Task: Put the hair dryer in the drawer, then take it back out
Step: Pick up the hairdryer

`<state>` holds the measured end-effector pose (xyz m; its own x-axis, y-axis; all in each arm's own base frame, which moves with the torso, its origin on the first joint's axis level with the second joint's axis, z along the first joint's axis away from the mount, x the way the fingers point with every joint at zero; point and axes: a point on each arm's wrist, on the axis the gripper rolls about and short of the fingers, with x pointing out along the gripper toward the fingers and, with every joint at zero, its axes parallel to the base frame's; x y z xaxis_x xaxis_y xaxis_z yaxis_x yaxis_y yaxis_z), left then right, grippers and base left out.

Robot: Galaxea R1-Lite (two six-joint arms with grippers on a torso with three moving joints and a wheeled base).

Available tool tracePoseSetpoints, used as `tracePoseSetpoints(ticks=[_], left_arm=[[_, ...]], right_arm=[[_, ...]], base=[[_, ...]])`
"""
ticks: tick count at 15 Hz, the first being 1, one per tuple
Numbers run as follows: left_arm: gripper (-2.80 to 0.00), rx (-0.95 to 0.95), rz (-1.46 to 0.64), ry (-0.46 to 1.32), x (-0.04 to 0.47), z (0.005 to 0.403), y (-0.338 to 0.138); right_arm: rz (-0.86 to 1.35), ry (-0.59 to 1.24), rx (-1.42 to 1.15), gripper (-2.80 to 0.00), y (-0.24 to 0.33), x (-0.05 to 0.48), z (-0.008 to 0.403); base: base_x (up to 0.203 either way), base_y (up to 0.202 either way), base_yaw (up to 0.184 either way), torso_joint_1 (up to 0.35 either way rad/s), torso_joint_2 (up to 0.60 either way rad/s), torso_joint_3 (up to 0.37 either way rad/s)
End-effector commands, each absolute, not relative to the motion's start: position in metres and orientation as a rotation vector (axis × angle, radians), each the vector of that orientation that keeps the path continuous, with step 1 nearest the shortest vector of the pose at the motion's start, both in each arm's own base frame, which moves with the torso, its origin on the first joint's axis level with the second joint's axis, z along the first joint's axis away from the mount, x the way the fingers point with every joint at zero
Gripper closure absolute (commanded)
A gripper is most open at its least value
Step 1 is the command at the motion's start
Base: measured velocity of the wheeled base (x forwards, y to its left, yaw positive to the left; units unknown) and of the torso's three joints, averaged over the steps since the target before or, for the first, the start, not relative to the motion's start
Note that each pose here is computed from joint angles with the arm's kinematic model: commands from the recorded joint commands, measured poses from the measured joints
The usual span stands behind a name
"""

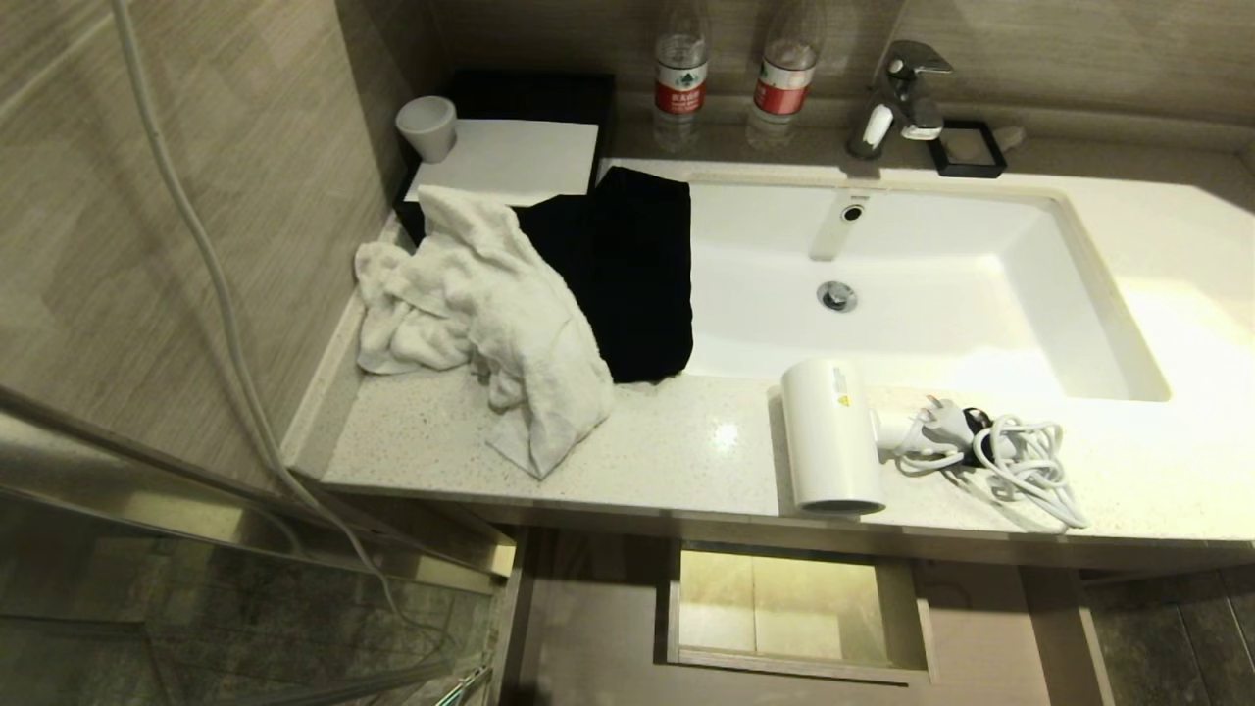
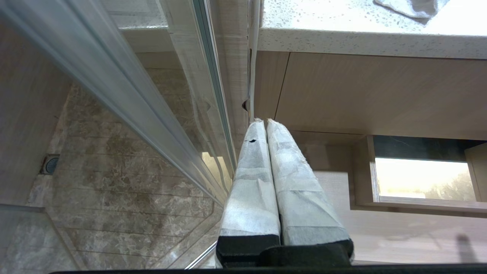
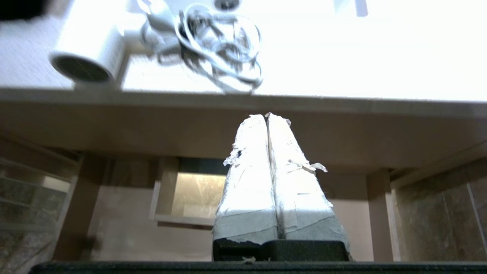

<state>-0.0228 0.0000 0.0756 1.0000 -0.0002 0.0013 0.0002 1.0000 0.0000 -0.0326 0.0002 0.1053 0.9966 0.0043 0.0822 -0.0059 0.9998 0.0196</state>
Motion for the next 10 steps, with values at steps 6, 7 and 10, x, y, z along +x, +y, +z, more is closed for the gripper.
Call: tracePoseSetpoints(ticks=[6,7,10], left_arm=[[0.00,0.000,0.000,-0.003,-0.023,0.076,0.000],[0.00,0.000,0.000,-0.002,-0.023,0.076,0.000],[0.00,0.000,0.000,-0.002,-0.023,0.075,0.000]], right_arm=[[0.130,0.232,0.015,0.00,0.002,0.000,0.249],[0.157,0.304,0.003,0.00,0.003,0.015,0.254],[0.279,0.552,-0.144,0.00,0.010,0.054,0.254]], base=[[0.000,0.000,0.000,0.000,0.00,0.000],[0.000,0.000,0.000,0.000,0.00,0.000],[0.000,0.000,0.000,0.000,0.00,0.000]])
